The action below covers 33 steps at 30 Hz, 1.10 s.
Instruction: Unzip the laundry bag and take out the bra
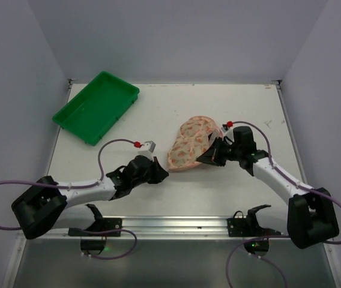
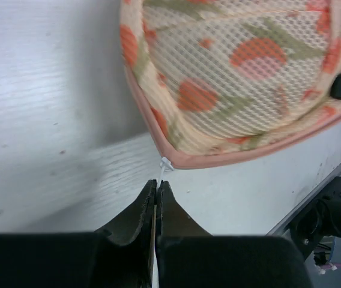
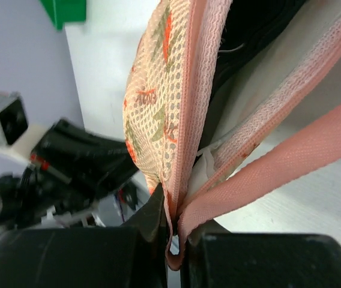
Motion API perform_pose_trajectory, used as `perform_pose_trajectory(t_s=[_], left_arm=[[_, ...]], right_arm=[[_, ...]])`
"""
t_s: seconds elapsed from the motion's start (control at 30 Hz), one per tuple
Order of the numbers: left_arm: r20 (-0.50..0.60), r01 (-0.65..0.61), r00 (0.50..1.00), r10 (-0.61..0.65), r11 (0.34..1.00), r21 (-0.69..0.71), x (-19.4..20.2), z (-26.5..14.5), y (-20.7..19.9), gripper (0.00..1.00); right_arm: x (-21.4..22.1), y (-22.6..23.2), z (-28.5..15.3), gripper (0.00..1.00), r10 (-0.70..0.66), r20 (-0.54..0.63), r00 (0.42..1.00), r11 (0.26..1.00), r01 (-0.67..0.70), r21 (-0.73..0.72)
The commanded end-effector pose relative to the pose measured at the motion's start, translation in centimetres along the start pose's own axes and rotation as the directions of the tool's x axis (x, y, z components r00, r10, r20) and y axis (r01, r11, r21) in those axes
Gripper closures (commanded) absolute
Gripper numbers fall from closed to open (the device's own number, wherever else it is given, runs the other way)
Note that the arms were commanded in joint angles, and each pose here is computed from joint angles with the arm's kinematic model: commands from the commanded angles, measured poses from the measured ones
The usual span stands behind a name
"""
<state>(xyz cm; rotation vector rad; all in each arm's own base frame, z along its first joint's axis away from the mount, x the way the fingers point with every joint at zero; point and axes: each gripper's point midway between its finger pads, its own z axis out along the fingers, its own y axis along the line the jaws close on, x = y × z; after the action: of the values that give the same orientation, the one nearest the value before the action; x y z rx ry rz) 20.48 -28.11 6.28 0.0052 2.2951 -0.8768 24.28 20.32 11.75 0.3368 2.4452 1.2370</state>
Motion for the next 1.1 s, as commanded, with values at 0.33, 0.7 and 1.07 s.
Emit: perform_pose_trajectory(t_s=[0.33, 0.7, 1.07], left_arm=[[-0.006, -0.073, 0.997, 0.074, 0.992, 0.104, 0.2, -3.1, 0.6, 1.0], [-0.101, -0.079, 0.989, 0.111, 0.958, 0.277, 0.3, 2.5, -9.3, 1.0], [-0.144, -0.06, 0.984, 0.102, 0.961, 0.271, 1.8, 3.8, -10.2, 1.0]], right_arm=[[-6.3, 1.5, 2.2, 0.41, -0.193, -0.031, 0.981, 0.98, 0.195, 0.041], [1.6, -1.3, 1.4, 0.01, 0.021, 0.155, 0.988, 1.0, -0.021, 0.0], [0.8, -1.2, 2.1, 0.03, 0.176, 0.253, 0.951, 0.984, -0.166, -0.063]])
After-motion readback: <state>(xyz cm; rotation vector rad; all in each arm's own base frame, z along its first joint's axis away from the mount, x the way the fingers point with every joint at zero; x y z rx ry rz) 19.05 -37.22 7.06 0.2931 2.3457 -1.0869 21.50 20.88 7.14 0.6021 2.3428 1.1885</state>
